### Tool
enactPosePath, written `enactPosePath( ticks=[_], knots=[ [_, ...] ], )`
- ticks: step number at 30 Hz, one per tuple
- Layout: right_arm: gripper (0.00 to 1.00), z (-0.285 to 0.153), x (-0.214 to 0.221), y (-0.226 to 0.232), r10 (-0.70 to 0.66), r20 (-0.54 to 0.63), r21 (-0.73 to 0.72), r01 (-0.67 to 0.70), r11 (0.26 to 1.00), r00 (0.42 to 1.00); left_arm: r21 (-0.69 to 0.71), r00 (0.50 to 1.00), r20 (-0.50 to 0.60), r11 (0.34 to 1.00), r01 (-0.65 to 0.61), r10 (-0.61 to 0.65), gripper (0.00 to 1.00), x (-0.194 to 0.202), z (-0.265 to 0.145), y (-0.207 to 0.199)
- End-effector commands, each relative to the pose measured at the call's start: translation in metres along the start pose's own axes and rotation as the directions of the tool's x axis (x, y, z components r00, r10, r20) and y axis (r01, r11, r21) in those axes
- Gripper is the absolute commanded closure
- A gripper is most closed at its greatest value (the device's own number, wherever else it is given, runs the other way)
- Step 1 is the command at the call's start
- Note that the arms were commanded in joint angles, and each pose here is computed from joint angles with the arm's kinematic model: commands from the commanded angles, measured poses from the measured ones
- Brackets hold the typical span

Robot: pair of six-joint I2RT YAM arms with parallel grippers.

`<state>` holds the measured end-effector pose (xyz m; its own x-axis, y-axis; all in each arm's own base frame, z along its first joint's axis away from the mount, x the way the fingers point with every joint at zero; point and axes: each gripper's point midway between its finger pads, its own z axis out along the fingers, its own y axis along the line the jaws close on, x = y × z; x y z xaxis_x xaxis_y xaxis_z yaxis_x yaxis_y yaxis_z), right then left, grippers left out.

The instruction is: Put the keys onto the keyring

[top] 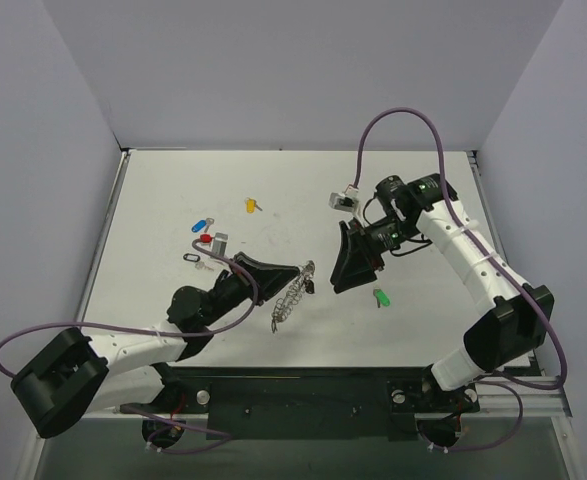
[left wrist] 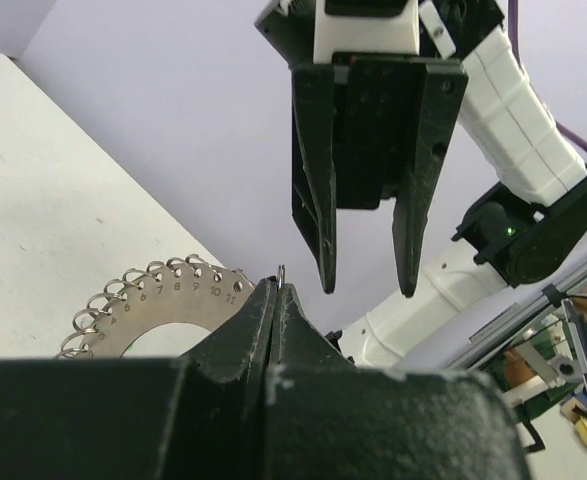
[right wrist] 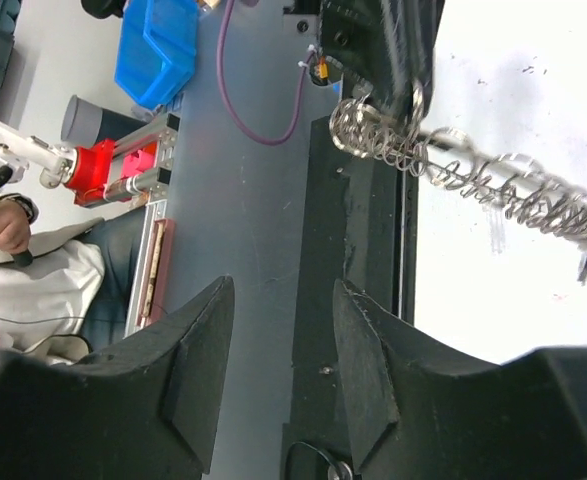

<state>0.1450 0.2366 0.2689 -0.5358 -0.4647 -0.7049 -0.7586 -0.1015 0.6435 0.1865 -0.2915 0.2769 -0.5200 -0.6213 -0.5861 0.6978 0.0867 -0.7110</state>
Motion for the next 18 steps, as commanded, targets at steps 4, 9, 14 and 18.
enactPosePath(
  ticks=[4,9,14,18],
  knots=[
    [0.63,-0.013,-0.002,0.007,0.051,-0.101,0.046,-0.047,0.998,0.994,0.274,0.987,-0.018,0.95,-0.148,0.159,1.0,-0.003,0.012,-0.051],
    [0.63,-0.024,-0.008,-0.021,0.132,-0.108,0.267,-0.099,0.959,0.985,0.295,0.969,-0.04,0.929,-0.222,0.245,1.0,0.005,0.013,-0.048],
    [0.59,-0.039,-0.045,-0.048,-0.045,0.053,0.511,0.012,0.859,0.998,0.3,0.954,-0.016,0.912,-0.28,0.298,1.0,0.002,0.015,-0.048],
    [0.6,-0.022,-0.049,-0.034,-0.158,0.058,0.429,0.119,0.896,0.986,0.308,0.937,0.019,0.89,-0.338,0.349,1.0,-0.003,0.017,-0.051]
  ],
)
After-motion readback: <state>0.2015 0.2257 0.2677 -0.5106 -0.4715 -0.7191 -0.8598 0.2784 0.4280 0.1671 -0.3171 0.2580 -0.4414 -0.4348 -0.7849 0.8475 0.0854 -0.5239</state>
